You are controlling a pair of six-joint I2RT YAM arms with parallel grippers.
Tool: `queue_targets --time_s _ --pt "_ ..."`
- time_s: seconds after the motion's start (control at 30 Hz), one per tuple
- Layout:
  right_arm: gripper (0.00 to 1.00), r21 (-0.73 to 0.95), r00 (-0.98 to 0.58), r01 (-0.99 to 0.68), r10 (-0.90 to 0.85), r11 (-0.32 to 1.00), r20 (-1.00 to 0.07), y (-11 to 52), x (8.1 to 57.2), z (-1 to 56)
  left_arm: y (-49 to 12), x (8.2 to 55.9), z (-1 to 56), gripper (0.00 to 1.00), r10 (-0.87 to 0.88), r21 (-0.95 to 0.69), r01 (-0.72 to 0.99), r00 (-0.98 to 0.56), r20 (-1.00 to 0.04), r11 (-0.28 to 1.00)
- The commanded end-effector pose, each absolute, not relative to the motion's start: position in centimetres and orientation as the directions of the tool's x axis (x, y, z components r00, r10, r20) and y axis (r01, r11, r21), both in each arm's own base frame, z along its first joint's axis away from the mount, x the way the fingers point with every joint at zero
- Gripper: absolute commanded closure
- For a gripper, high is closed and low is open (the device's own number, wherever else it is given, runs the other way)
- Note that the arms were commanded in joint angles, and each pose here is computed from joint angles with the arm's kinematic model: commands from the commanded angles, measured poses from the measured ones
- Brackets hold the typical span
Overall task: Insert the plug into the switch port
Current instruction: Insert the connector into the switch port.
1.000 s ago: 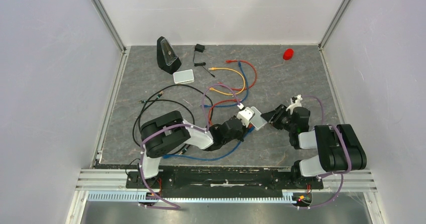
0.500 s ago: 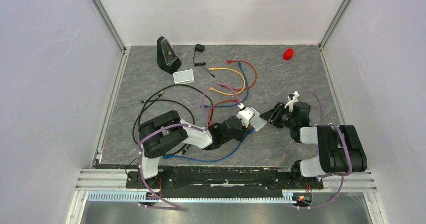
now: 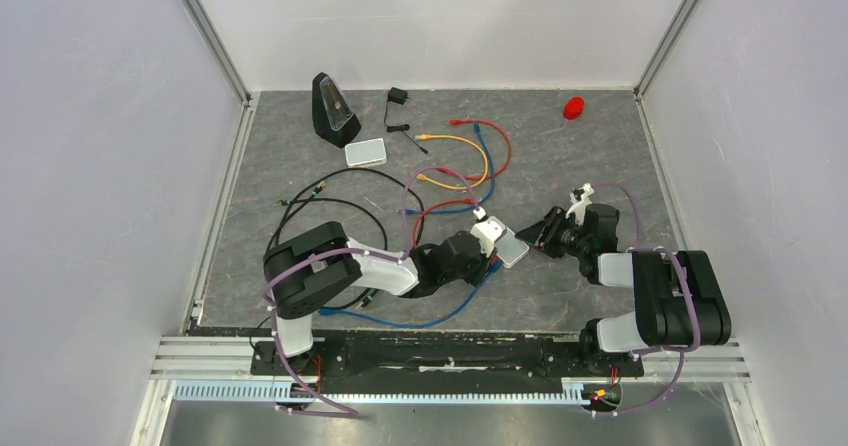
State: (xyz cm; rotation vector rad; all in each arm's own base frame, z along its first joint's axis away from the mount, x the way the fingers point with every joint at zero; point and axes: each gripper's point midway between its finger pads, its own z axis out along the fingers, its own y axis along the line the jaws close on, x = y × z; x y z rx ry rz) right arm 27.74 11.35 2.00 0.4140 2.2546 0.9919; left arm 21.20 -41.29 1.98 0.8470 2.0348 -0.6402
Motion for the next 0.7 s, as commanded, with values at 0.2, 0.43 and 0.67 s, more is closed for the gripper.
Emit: queue_targets --time_s 0.2,0.43,0.67 --pt "0.61 0.699 -0.799 0.143 0.499 0.7 -0.335 10.6 24.7 -1.1 -38.5 19.1 -0.6 0.7 0.497 -0.079 0.787 -0.46 -0.735 0.611" --pt "0.61 0.712 -0.815 0.087 0.461 0.697 -0.352 11.1 24.7 -0.7 -38.6 18.9 -1.4 0.89 0.501 -0.088 0.784 -0.474 -0.725 0.614" --pt "0.56 0.726 -0.848 -0.031 0.366 0.687 -0.383 12.0 25.9 0.6 -38.7 18.7 -2.6 0.98 0.508 -0.1 0.786 -0.486 -0.711 0.61"
